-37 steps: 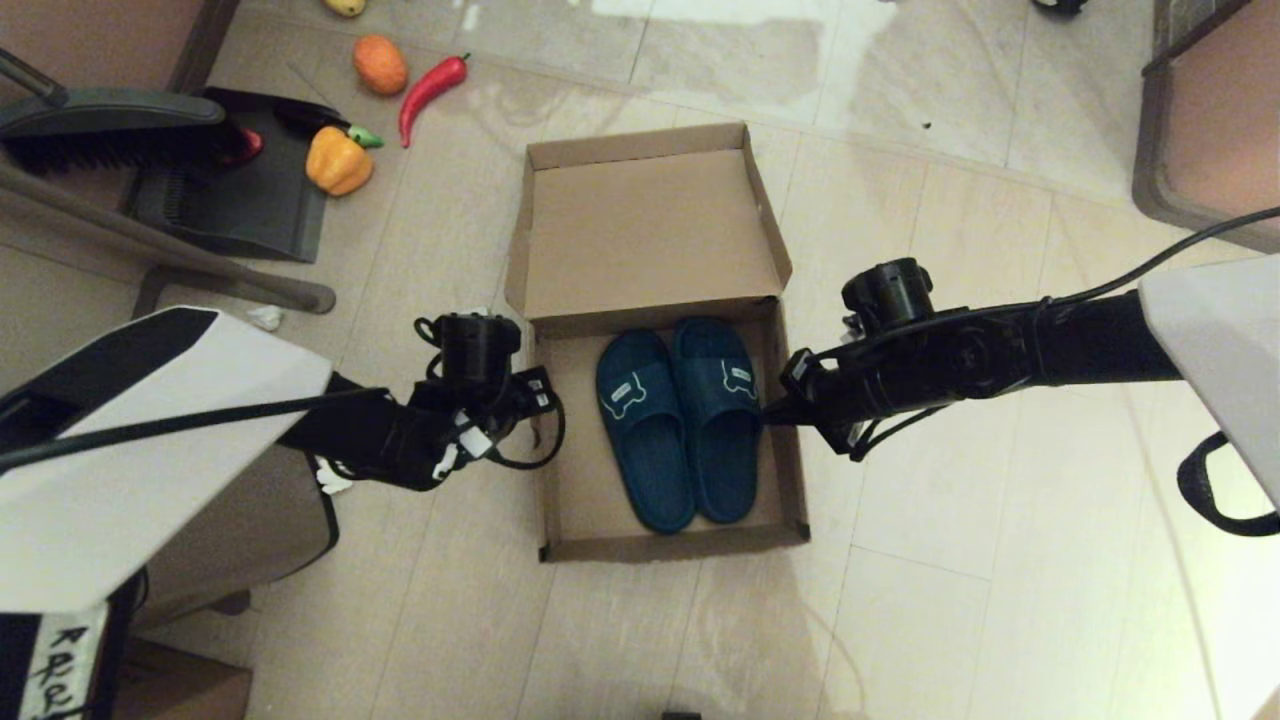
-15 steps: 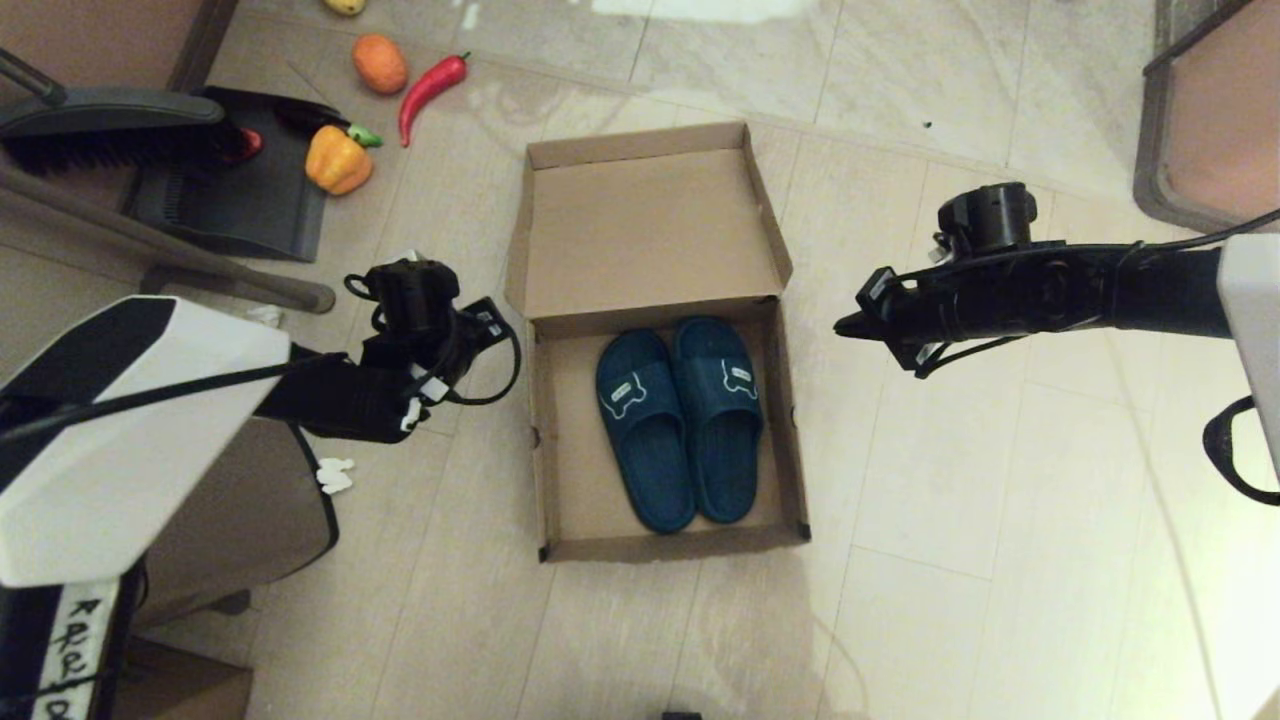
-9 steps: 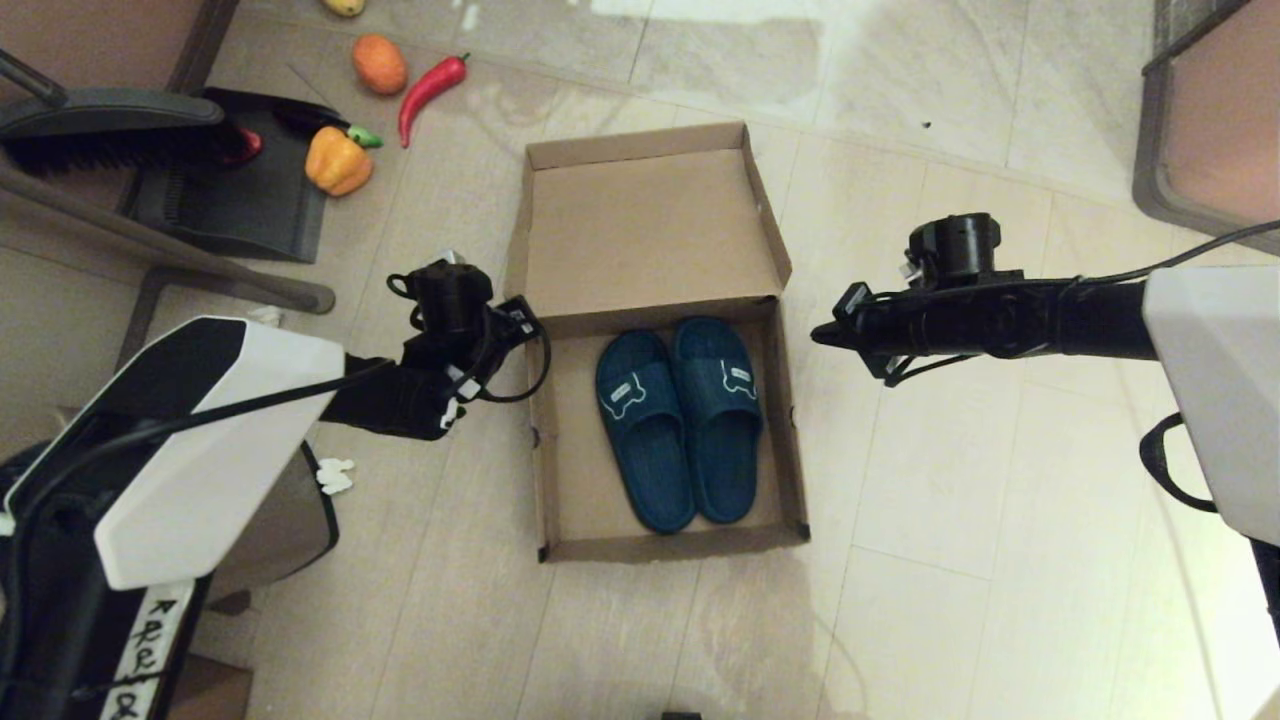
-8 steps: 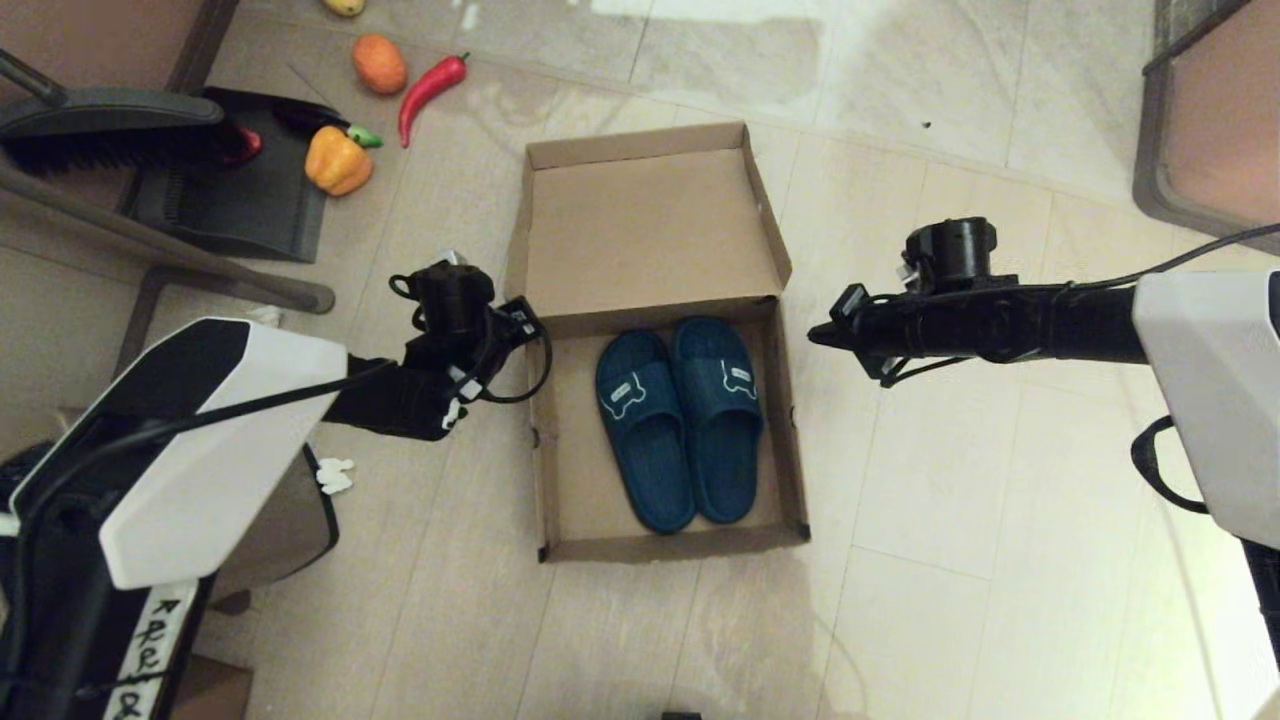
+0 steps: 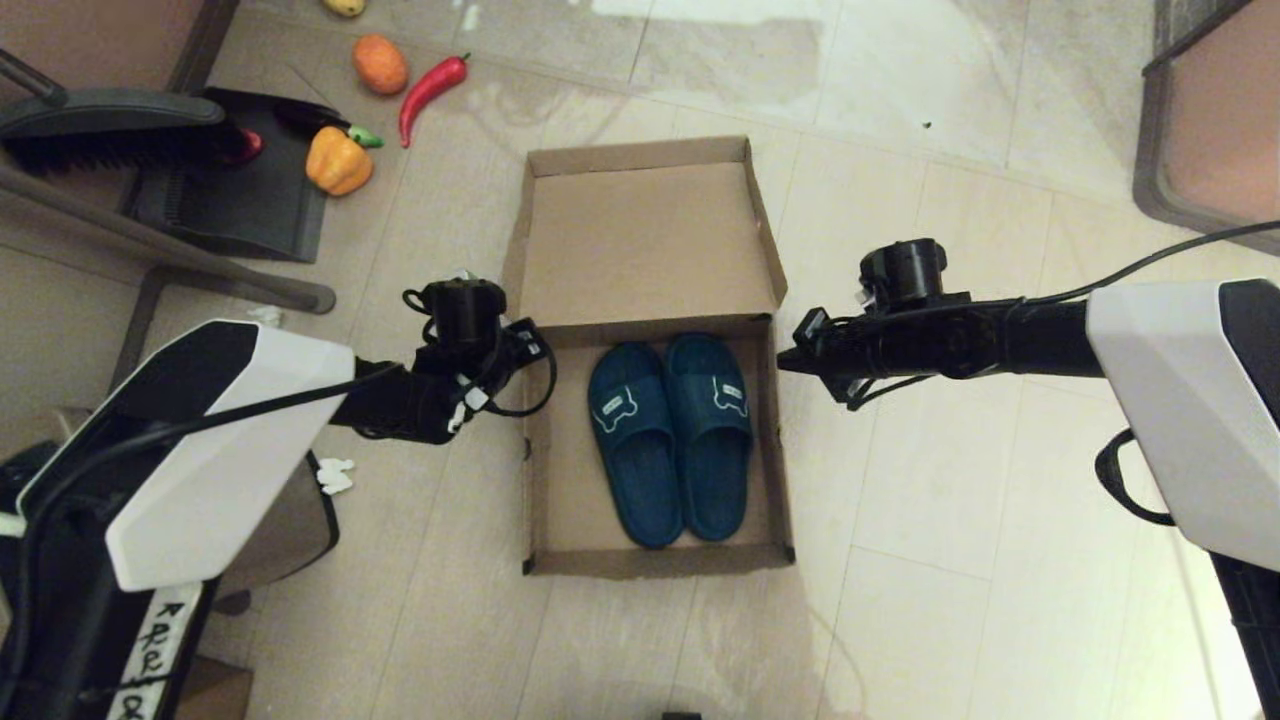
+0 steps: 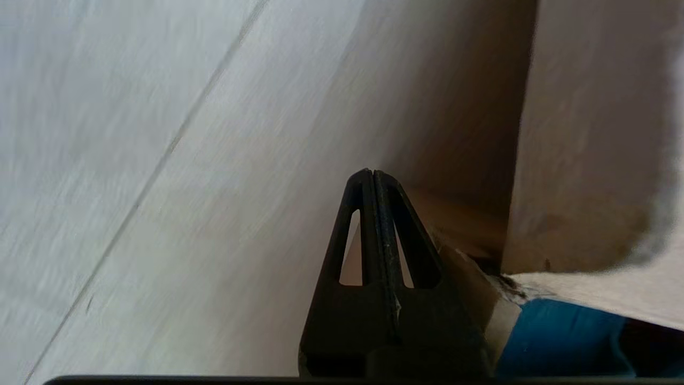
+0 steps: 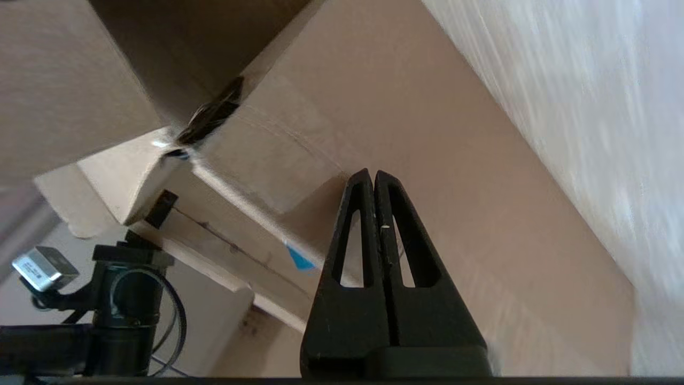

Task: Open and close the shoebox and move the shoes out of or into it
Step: Close the shoe box

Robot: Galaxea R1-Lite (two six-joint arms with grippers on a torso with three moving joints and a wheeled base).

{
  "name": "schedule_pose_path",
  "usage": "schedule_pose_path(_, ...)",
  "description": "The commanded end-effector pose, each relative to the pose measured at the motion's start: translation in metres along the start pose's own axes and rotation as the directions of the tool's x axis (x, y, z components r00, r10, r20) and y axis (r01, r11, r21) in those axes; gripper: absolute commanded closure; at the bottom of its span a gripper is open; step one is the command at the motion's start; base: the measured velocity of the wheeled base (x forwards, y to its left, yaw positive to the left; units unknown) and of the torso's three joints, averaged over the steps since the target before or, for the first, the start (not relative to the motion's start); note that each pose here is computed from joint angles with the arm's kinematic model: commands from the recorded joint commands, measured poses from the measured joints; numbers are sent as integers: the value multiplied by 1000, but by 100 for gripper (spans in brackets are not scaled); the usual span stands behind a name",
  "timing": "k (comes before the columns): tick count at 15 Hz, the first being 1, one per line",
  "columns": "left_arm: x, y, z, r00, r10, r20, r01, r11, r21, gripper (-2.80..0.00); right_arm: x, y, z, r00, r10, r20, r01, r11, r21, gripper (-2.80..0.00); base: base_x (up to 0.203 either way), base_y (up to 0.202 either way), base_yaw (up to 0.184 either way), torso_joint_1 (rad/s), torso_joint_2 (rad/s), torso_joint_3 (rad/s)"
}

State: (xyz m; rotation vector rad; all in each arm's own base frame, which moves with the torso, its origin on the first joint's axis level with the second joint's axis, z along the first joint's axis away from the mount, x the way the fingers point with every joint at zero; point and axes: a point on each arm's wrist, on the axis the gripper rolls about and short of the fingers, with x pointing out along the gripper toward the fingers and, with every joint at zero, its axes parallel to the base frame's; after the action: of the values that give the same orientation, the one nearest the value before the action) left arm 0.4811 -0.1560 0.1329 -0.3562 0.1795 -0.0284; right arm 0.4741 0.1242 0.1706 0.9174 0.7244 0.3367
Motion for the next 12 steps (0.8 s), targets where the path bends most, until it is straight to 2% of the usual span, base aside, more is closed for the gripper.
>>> schedule_pose_path(1,-9,0,0,1000,6,-26,-6,1000,5,0,-11,14,-7,1000,2,-22,-2,1000,0,0,0,0,0,0,0,0)
schedule_pose_path(3,-27,7,-1,997,31,-71,-29,999,21,0,-30,17,-19,997,-63,-49,64,998,17,0,0,0,0,0,0,0)
schedule_pose_path(5,-51,18,-13,987,80,-140,-74,996,46,0,-45,9,-32,988,-136,-74,138,990,33,0,0,0,0,0,0,0)
schedule_pose_path(7,-76,32,-25,974,121,-192,-110,992,67,0,-61,1,-41,976,-208,-57,211,977,42,0,0,0,0,0,0,0)
schedule_pose_path(9,-89,40,-18,983,121,-140,-115,992,50,0,-66,-8,-31,966,-257,5,257,965,47,0,0,0,0,0,0,0)
schedule_pose_path(12,-87,52,-9,984,141,-110,-138,990,35,0,-60,-18,-16,955,-291,64,289,957,28,0,0,0,0,0,0,0)
